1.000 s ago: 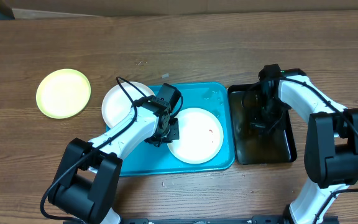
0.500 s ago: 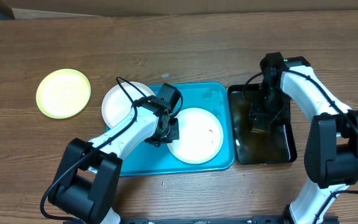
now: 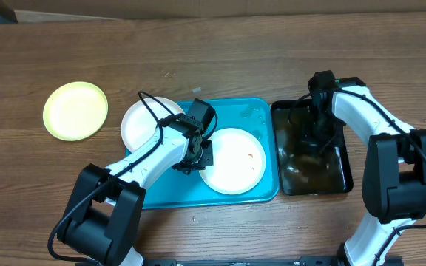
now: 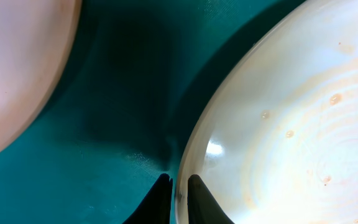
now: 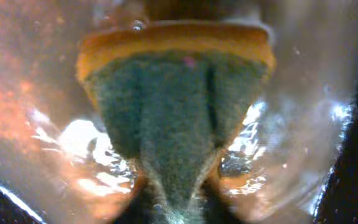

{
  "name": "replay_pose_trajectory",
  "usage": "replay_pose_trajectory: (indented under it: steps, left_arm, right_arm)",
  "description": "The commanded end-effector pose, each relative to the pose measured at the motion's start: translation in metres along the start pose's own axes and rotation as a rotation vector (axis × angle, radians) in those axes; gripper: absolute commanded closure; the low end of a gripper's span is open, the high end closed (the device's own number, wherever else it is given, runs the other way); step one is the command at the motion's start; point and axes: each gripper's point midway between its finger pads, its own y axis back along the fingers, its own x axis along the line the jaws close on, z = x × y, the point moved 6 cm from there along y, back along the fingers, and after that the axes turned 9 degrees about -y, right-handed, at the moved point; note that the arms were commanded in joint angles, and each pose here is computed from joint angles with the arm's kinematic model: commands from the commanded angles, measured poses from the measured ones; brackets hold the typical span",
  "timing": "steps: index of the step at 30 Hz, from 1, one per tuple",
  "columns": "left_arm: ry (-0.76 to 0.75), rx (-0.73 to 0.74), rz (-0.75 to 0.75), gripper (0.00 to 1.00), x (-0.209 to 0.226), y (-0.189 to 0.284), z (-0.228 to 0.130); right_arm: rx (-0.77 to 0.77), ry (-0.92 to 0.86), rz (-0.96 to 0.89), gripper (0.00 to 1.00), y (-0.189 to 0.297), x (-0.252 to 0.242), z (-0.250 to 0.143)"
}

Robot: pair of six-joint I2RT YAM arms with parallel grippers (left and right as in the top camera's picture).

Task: Clean dirty plates on tray and stack at the side
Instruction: 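Lower the right gripper into the black tray and grasp the sponge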

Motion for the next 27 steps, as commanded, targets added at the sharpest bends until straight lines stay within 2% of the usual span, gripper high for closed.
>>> replay_pose_trajectory:
  steps: [1, 5, 7, 12, 18, 19, 20, 21, 23, 25, 26, 27]
  left_arm:
    - [0.005, -0.012, 0.006, 0.87, -0.001, 0.001, 0.005]
    - [0.005, -0.012, 0.006, 0.87, -0.001, 0.001, 0.004]
    - [0.005, -0.012, 0.006, 0.87, -0.001, 0.001, 0.004]
    - [0.005, -0.011, 0.006, 0.87, -0.001, 0.001, 0.004]
    - [0.005, -0.012, 0.006, 0.87, -0.001, 0.001, 0.004]
    - [0.005, -0.012, 0.006, 0.87, -0.001, 0.001, 0.005]
    - [0.005, -0.012, 0.006, 0.87, -0.001, 0.001, 0.005]
    - [0.005, -0.012, 0.006, 0.87, -0.001, 0.001, 0.005]
    - [0.005, -0.012, 0.006, 0.87, -0.001, 0.001, 0.005]
    - [0.005, -0.012, 0.006, 0.86, -0.001, 0.001, 0.005]
    - [0.005, -0.013, 0.006, 0.85, -0.001, 0.001, 0.005]
    - [0.005, -0.013, 0.006, 0.85, -0.001, 0.001, 0.005]
  right_arm:
    - [-0.036, 0.001, 0.030, 0.25, 0.016, 0.005, 0.008]
    - [-0.139, 0.006, 0.022, 0.17, 0.026, 0.008, 0.026]
    - [-0.199, 0.003, 0.009, 0.16, 0.028, 0.008, 0.036]
    - [-0.243, -0.002, 0.025, 0.33, 0.029, 0.011, 0.044]
    - [-0.198, -0.002, 0.013, 0.34, 0.013, 0.007, 0.034]
    - [-0.193, -0.001, 0.020, 0.52, 0.012, 0.008, 0.033]
    - [-0.192, -0.001, 0.028, 0.79, 0.011, 0.009, 0.033]
    - [-0.194, 0.000, 0.037, 0.96, 0.011, 0.010, 0.034]
    - [-0.205, 0.002, 0.057, 0.94, 0.012, 0.013, 0.036]
    - [-0.211, 0.005, 0.080, 0.67, 0.016, 0.016, 0.039]
    - [-0.206, 0.007, 0.092, 0.57, 0.019, 0.018, 0.038]
    - [-0.197, 0.008, 0.100, 0.53, 0.022, 0.019, 0.038]
